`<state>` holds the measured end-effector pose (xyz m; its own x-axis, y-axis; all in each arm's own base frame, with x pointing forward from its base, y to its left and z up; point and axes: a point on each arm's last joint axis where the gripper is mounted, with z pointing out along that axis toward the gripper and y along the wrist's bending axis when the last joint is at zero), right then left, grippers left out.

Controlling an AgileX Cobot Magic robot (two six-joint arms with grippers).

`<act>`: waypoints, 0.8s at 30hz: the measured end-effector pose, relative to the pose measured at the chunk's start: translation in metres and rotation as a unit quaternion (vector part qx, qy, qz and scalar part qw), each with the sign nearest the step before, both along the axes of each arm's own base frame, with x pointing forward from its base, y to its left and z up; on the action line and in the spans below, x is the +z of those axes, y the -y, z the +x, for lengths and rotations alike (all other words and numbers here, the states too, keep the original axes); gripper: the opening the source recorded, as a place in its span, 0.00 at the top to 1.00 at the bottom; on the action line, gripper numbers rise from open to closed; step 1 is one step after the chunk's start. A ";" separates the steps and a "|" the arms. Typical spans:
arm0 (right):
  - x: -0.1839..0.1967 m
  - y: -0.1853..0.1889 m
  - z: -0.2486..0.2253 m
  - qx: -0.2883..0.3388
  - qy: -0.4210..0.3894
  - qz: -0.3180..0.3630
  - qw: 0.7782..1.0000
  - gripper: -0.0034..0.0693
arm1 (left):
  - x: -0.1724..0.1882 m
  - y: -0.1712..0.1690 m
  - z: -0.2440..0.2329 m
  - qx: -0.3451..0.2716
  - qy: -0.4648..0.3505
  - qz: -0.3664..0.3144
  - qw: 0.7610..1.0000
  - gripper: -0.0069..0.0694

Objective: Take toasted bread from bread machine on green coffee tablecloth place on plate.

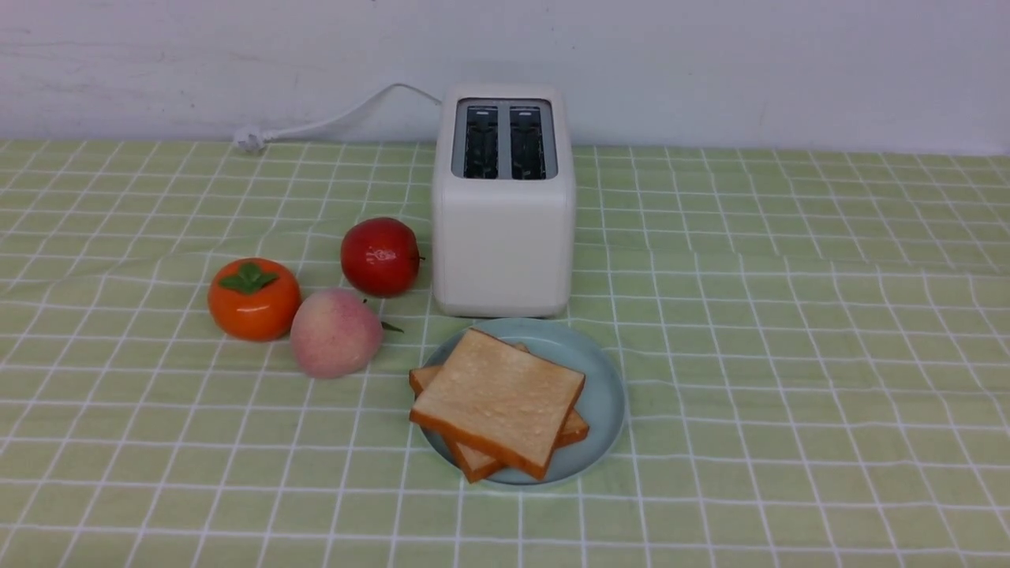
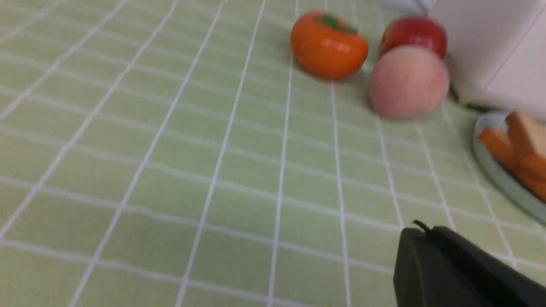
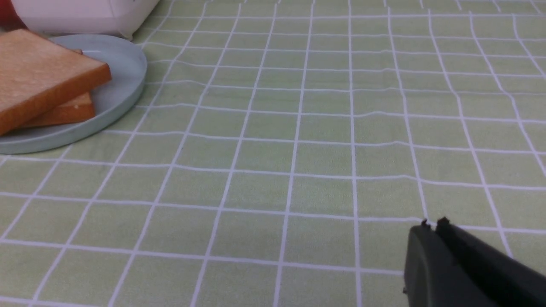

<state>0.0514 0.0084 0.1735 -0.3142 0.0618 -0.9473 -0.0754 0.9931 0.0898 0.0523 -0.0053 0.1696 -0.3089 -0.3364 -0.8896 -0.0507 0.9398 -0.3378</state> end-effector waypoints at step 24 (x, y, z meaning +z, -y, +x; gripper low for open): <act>0.000 0.000 0.000 0.000 0.000 0.000 1.000 0.88 | -0.001 0.001 0.000 -0.001 -0.005 -0.009 1.000 0.93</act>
<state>0.0514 0.0084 0.1733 -0.3149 0.0618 -0.9471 -0.0753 0.9931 0.0898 0.0520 -0.0061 0.1689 -0.3183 -0.3518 -0.8803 -0.0521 0.9337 -0.3543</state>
